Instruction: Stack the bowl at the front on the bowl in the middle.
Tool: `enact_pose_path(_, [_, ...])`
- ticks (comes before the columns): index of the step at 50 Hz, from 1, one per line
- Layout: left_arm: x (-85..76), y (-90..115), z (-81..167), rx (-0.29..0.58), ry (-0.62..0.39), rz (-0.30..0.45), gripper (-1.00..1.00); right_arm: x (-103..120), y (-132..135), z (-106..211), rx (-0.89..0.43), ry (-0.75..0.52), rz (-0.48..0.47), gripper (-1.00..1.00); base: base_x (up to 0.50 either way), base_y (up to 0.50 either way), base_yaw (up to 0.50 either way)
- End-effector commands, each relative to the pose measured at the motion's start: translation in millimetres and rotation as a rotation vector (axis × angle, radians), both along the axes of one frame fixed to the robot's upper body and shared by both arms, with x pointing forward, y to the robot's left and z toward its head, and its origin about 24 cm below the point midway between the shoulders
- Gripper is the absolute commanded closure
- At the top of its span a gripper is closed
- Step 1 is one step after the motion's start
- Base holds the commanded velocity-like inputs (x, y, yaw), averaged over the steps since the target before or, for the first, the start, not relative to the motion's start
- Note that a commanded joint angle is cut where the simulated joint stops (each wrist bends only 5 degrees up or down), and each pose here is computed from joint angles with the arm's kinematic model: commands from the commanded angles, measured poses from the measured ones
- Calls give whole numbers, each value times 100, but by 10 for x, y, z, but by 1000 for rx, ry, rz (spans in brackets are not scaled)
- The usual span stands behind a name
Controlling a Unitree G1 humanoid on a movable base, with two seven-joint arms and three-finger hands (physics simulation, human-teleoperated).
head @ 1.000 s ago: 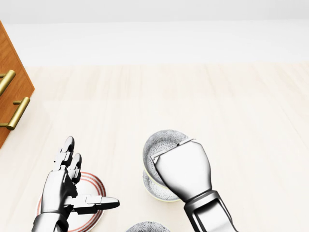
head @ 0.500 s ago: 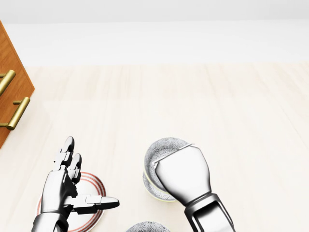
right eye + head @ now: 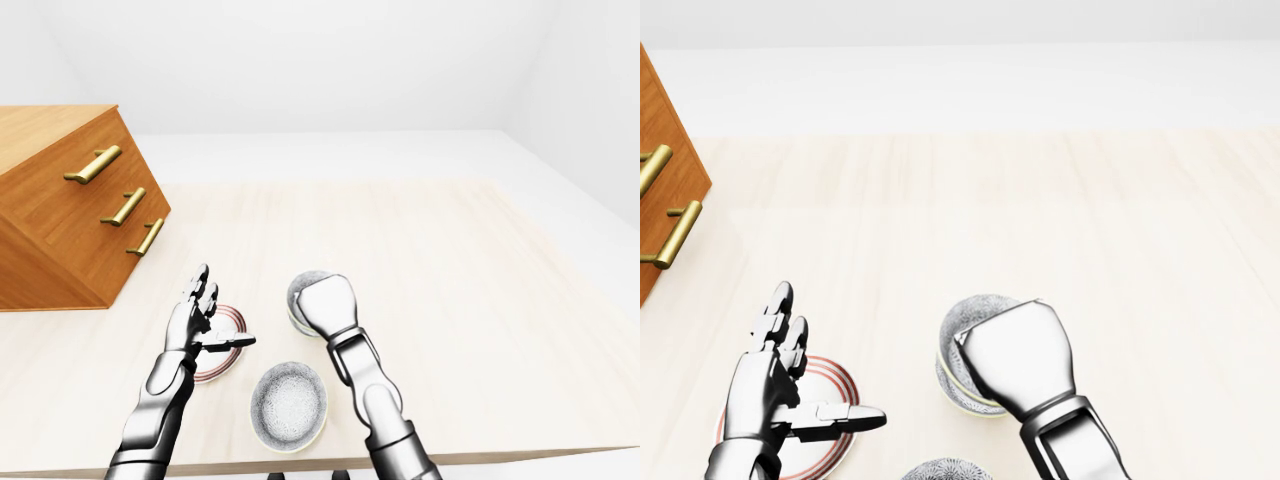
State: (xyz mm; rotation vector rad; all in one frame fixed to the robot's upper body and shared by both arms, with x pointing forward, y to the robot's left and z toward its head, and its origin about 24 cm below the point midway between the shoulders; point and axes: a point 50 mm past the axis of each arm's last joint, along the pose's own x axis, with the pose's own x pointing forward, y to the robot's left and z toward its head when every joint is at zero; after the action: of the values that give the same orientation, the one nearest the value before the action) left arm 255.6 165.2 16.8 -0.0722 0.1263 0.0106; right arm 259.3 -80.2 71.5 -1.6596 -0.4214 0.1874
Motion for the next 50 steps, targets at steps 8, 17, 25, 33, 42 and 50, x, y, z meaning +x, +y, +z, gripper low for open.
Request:
enact_pose_path(8, [-3, 4, 0, -6, 4, 1, -100, 18, 82, -33, -29, -54, 41, 100, 0, 0, 0])
enact_pose_path(17, [-7, 3, 4, -6, 4, 1, -100, 41, 65, -30, -50, -73, 36, 100, 0, 0, 0])
enact_pose_path(25, [-8, 5, -2, -6, 4, 2, -100, 62, 41, -19, -62, -80, 28, 100, 0, 0, 0])
enact_pose_path(33, [-6, 1, -2, -6, 4, 2, -100, 58, 34, -34, -65, -70, 25, 100, 0, 0, 0])
enact_pose_path(42, [-2, 1, -2, -5, 5, 2, -100, 0, 3, -24, -18, -1, 8, -100, 0, 0, 0])
enact_pose_path(50, [-5, 1, -3, -3, 5, 2, -100, -44, -32, 11, 17, 44, -3, -100, 0, 0, 0])
